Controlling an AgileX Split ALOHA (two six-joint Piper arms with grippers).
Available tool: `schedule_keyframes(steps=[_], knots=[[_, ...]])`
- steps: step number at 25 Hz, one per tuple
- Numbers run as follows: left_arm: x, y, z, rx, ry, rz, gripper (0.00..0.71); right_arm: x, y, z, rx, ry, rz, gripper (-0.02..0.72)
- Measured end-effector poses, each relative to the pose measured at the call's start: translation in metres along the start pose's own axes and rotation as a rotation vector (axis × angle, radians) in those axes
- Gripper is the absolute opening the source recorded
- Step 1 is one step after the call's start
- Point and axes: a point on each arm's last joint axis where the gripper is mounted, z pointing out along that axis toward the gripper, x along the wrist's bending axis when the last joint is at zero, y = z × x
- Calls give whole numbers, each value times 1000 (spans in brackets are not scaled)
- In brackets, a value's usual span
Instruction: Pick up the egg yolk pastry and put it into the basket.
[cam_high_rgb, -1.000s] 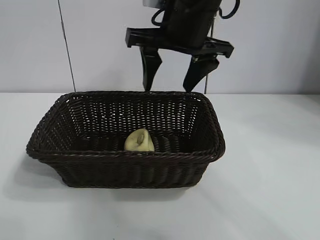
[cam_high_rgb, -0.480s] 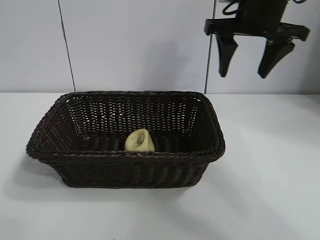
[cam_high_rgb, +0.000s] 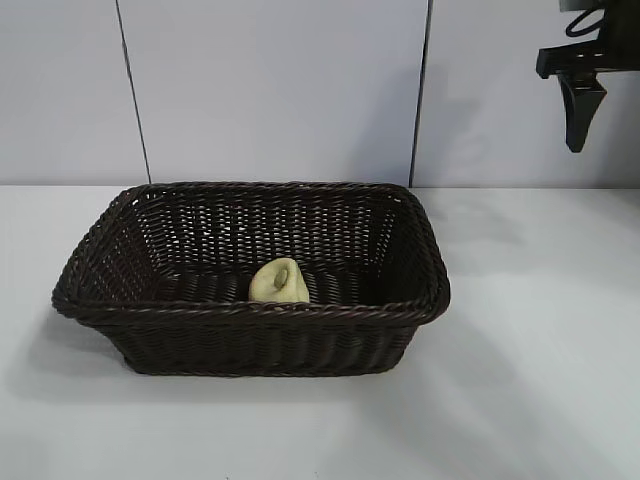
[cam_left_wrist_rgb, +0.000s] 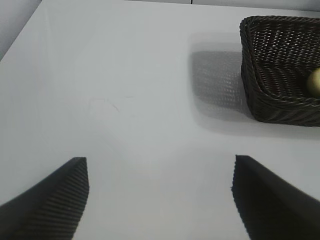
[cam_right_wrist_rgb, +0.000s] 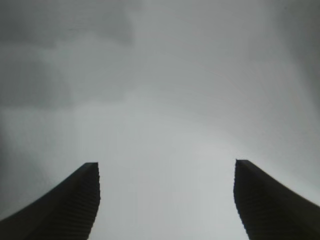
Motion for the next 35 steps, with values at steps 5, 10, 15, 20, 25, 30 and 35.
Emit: schedule_keyframes(steps=[5, 10, 15, 20, 25, 30, 35], knots=[[0, 0, 0, 0, 0, 0, 571, 2, 0, 0, 1, 24, -5, 540], [0, 0, 0, 0, 0, 0, 571, 2, -16, 0, 41, 31, -8, 540], [0, 0, 0, 0, 0, 0, 571, -1, -55, -10, 96, 41, -11, 540], [0, 0, 0, 0, 0, 0, 571, -3, -103, -23, 138, 55, -15, 540], [0, 0, 0, 0, 0, 0, 571, -7, -154, -38, 148, 62, -27, 540], [0, 0, 0, 0, 0, 0, 571, -10, -208, -40, 149, 66, -29, 540], [0, 0, 0, 0, 0, 0, 571, -12, -257, -41, 52, 81, -21, 540]])
